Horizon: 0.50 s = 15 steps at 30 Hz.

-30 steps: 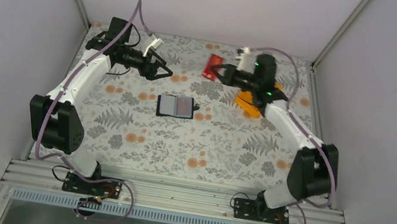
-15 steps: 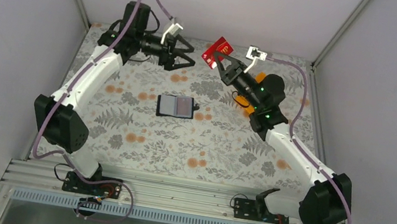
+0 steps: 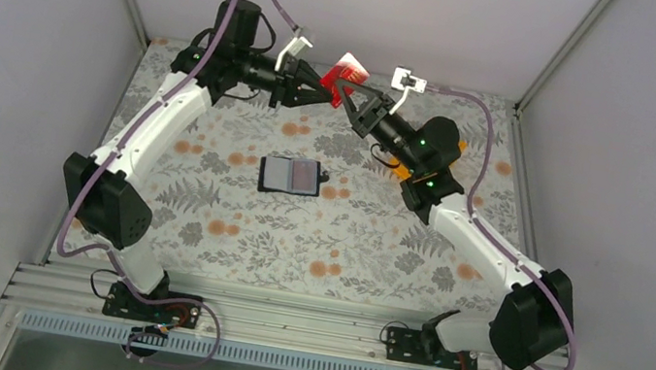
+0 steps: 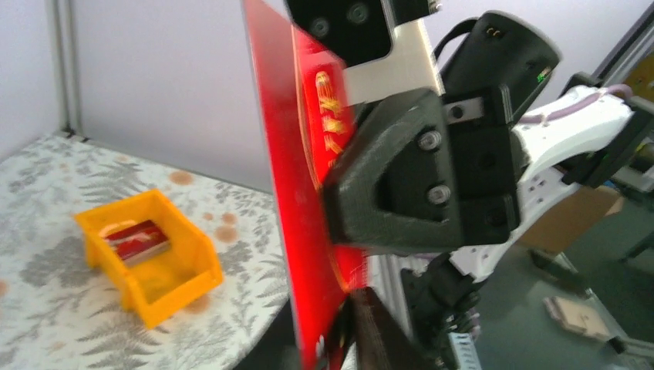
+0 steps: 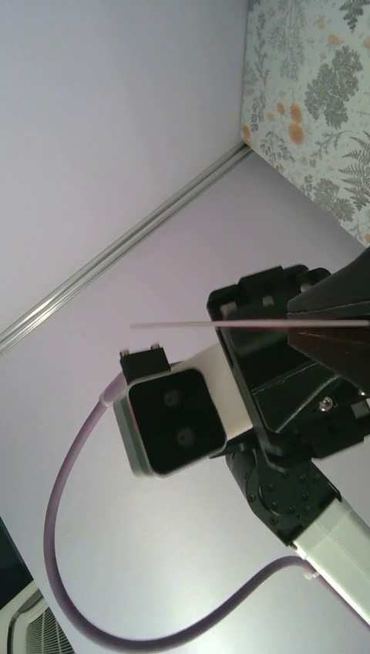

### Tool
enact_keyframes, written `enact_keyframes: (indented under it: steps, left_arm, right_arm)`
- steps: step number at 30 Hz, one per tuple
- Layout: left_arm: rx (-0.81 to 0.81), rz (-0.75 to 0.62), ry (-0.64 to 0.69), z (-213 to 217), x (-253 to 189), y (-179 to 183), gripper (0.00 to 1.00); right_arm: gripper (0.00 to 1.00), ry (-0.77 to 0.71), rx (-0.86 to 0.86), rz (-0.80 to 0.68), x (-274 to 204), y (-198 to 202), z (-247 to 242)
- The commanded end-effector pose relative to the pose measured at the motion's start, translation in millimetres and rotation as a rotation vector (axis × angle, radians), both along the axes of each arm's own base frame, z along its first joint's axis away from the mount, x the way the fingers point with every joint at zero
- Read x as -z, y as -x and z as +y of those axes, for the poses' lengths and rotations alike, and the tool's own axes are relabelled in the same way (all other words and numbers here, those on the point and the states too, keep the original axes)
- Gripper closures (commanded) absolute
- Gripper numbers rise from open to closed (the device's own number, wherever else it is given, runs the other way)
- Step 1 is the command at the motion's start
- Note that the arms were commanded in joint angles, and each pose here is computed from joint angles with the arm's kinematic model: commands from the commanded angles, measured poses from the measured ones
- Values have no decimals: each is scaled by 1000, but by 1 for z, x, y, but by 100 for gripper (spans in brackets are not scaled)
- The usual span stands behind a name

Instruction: Take the credit cards out of the card holder

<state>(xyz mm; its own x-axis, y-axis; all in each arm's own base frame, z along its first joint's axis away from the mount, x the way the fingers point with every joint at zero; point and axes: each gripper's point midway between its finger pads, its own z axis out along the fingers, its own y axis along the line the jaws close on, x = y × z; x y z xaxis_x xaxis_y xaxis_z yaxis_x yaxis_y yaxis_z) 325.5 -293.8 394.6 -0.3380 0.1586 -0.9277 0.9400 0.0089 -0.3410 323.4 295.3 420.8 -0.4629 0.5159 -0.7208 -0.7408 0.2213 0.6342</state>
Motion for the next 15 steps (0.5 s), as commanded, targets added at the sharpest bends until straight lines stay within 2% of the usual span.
enact_keyframes:
  steps: [1,6,9,10,13,14,15]
  left_arm:
    - [37,-20,16,-2,-12,9,97]
    - [56,4,11,0,-16,18,98]
    - [22,84,-19,6,-10,13,98]
    - [11,106,-21,9,-9,11,98]
    - [-41,142,-29,18,-9,6,98]
    - [-59,151,-32,21,-9,4,98]
    - [-78,158,-33,25,-11,2,98]
  right_arm:
    - [96,-18,-48,-98,-25,11,7]
    - [96,71,-14,-120,-21,9,7]
    - [70,212,81,-202,-32,3,-3]
    - [58,272,132,-229,-35,-1,-8]
    - [13,480,237,-368,-39,-9,-20]
    - [3,617,259,-473,-34,-11,-22]
    - [1,741,291,-574,-31,-15,-26]
